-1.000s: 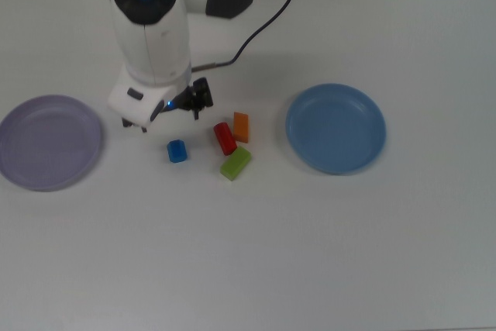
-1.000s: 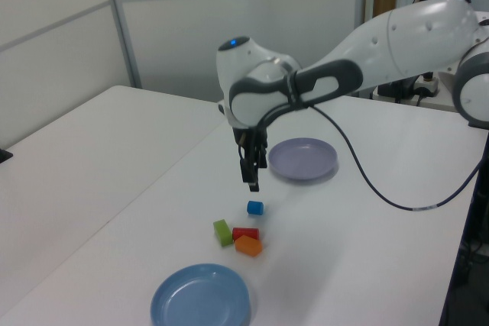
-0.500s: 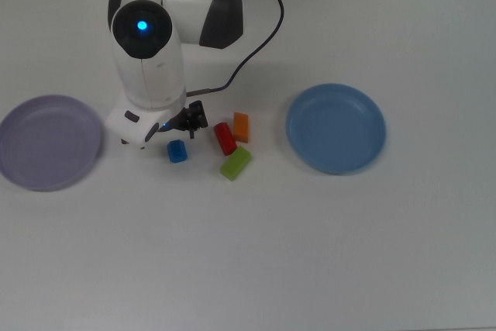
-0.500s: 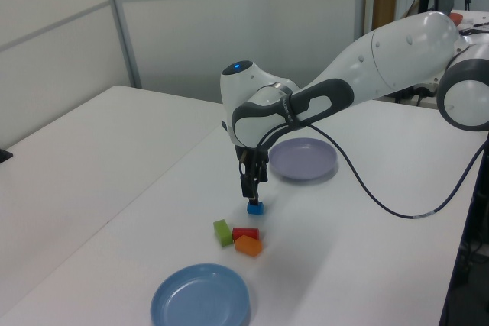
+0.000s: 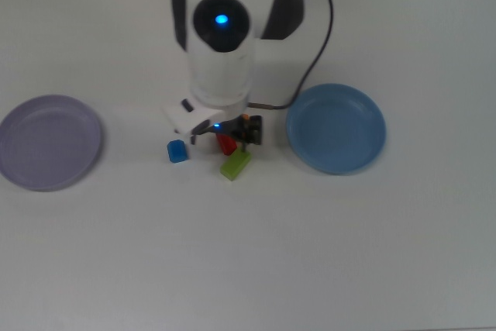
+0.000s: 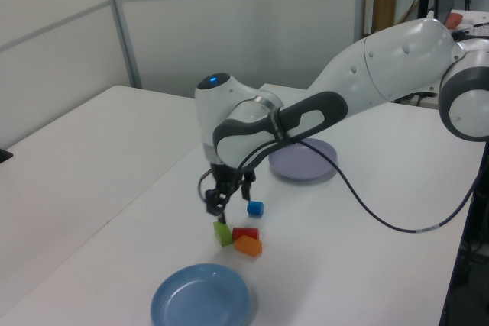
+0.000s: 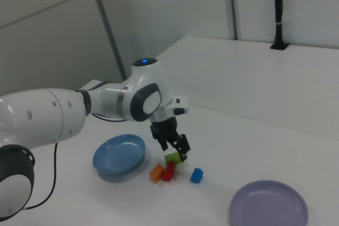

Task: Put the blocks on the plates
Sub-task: 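Grasp the green block and lift it toward the blue plate, then lower the green block onto the blue plate and open the gripper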

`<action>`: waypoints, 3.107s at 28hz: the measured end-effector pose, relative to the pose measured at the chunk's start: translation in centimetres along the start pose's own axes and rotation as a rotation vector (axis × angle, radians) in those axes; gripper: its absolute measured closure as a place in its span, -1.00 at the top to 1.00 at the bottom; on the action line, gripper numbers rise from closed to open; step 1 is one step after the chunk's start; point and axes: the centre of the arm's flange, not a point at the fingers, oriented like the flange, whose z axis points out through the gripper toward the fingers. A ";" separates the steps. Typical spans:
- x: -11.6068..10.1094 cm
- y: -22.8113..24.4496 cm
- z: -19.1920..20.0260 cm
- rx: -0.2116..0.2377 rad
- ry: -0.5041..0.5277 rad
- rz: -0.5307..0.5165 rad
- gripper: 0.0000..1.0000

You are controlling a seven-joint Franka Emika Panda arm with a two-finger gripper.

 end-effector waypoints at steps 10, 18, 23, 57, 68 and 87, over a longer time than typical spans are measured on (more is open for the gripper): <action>0.2 -5.0 0.9 0.061 0.099 0.269 0.86; 1.0 -2.6 2.5 0.047 0.090 0.323 0.86; 1.4 -1.4 2.5 0.042 0.092 0.339 0.81; -2.0 -5.0 -4.2 -0.028 0.027 0.063 -0.33; -7.0 -15.0 -3.5 0.000 -0.032 -0.173 -0.33; -6.9 -19.4 0.6 0.046 0.069 -0.257 -0.22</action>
